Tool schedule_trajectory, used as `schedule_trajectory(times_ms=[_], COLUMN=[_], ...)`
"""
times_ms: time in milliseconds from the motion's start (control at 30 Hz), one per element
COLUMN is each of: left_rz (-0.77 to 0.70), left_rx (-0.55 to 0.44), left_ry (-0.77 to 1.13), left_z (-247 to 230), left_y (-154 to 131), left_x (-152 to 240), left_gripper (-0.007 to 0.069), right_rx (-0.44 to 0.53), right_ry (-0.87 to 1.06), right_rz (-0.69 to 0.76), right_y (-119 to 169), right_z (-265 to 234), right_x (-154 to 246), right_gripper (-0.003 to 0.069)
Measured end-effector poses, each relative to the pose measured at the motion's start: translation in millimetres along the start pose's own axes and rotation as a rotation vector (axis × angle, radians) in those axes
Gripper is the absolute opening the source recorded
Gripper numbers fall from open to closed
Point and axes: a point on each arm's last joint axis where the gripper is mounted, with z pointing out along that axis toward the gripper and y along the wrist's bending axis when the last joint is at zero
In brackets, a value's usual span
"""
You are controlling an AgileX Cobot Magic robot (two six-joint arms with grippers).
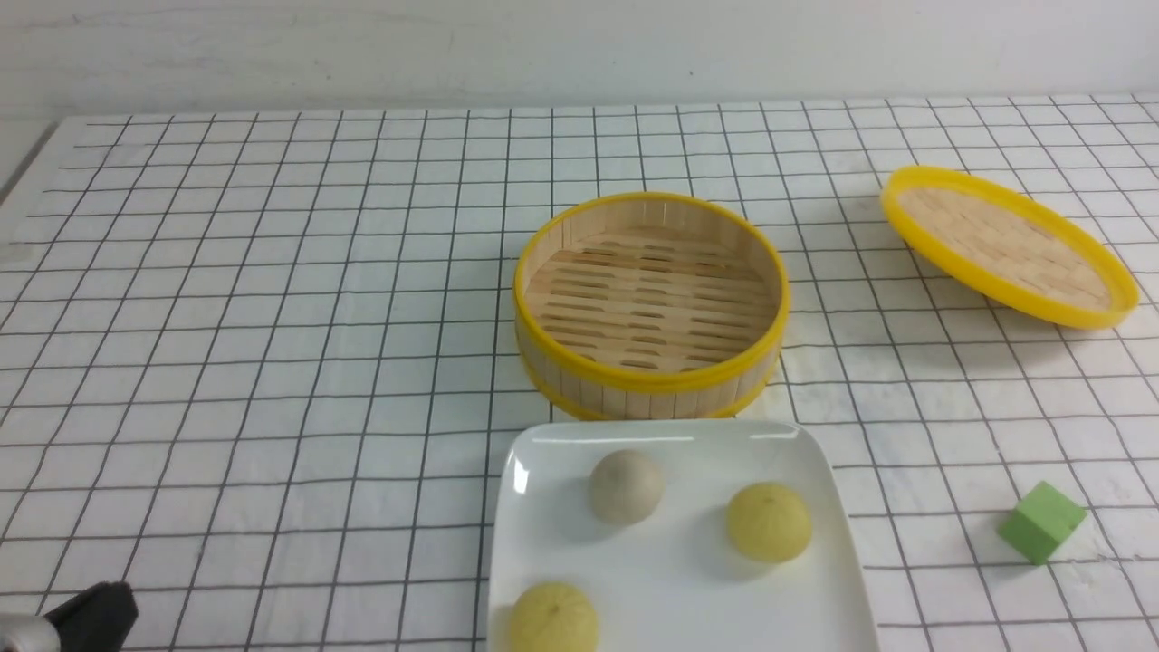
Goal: Put the steamed buns into the plate on the white-black tablecloth.
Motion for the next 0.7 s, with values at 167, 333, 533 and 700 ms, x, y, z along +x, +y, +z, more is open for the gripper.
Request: schedule_trajectory(times_ms=[167, 333, 533, 700], left_rz=[-0.034, -0.043, -0.040, -0.039], left_rx=[-0.095, -0.115, -0.117, -0.117], left_ry=[-0.026, -0.013, -0.006, -0.007], left_z=[-2.2, -3.1, -3.2, -3.3], left_y=[7.9, 9.5, 9.6, 9.6], left_x=[20.3, 26.5, 27.0, 26.7], left_gripper=[0.0059, 0.0067, 0.0071, 0.0071], right_rx=[0.000, 0.000, 0.000, 0.000], right_ry=[0.000, 0.000, 0.000, 0.000], right_rz=[-0.001, -0.001, -0.001, -0.001], right_y=[0.0, 0.0, 0.0, 0.0], right_z=[0.0, 0.0, 0.0, 0.0], right_x=[0.0, 0.0, 0.0, 0.0], right_gripper=[0.0078, 0.0086, 0.0099, 0.0101])
